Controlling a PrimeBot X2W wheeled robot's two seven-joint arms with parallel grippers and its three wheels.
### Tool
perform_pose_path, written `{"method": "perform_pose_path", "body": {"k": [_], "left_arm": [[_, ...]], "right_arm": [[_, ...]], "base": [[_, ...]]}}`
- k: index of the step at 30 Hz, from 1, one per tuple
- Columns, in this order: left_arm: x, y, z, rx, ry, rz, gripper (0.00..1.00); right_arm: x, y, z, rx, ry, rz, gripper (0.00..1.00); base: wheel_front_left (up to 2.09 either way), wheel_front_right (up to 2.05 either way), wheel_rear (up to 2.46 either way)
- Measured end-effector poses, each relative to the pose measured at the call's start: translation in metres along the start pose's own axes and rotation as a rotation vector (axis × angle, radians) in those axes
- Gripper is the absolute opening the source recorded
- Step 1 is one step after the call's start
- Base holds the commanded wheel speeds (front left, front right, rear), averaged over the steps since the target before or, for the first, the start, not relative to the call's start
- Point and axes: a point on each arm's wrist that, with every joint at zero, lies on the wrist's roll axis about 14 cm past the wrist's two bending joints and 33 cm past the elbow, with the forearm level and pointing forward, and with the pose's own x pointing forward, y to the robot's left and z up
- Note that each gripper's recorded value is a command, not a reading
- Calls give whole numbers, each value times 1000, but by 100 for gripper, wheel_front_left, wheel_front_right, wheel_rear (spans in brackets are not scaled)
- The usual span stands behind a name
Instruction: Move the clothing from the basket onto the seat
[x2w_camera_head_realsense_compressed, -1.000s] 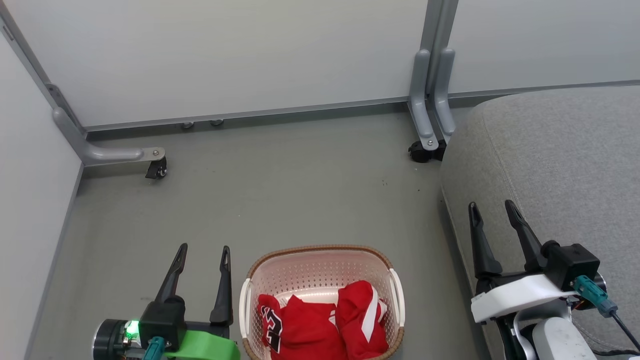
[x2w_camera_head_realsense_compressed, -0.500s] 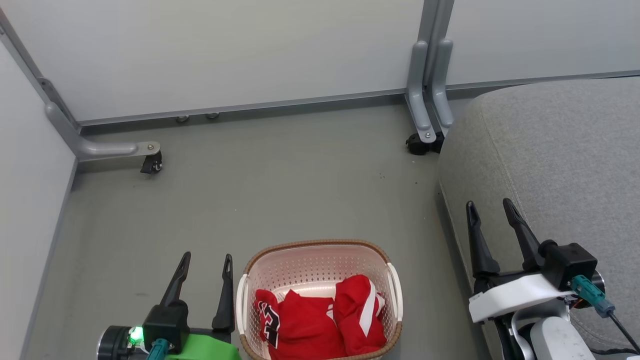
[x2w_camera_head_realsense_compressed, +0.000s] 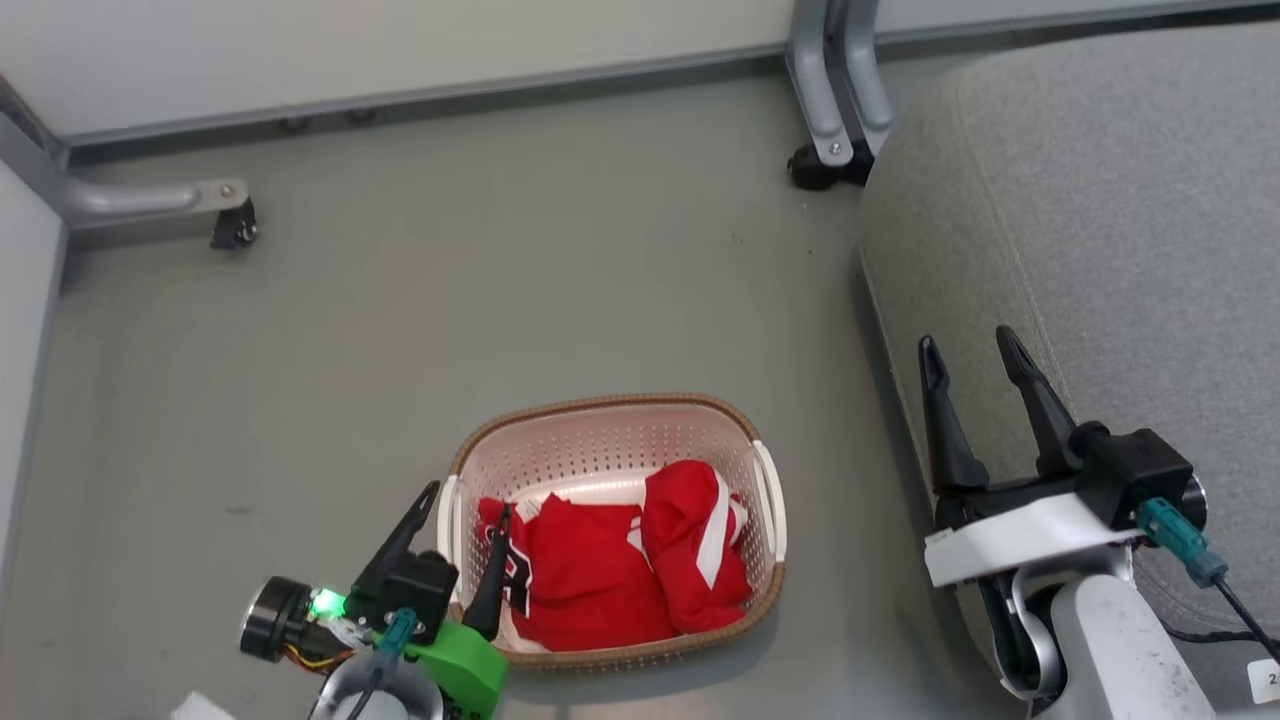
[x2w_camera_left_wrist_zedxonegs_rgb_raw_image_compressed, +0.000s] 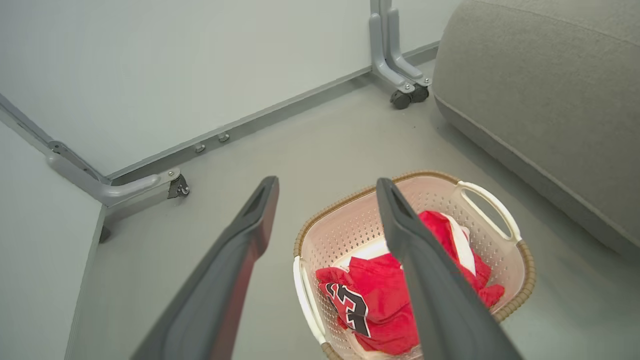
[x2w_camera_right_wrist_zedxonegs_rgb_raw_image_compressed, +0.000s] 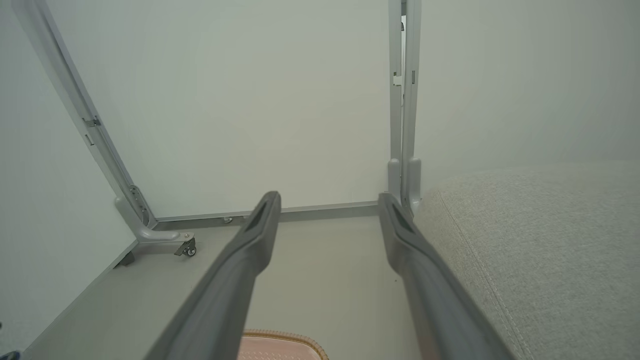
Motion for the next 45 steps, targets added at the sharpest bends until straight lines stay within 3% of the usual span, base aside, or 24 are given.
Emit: {"method": "perform_pose_path", "body": {"k": [8,18,22,33,45], "left_arm": [[46,-12,-62,206,194,-222,100],[74,-15,-149,508,385,-517,100],[78,-23,-179,582,437,-639,100],[91,-36,-229,640,536,-782,100],[98,-49,-272,782,604,-940,100]], "right_arm": [[23,-20,-38,3,78,-39,100],[33,-50,-96,17,196,-107,100],[32,-61,-119,12,247,-132,100],[28,-74,-150,32,311,-165,100],[28,-85,-171,55,342,-195,100]], "base": [[0,0,0],[0,0,0],[0,0,0],[0,0,0],[0,0,0]]}}
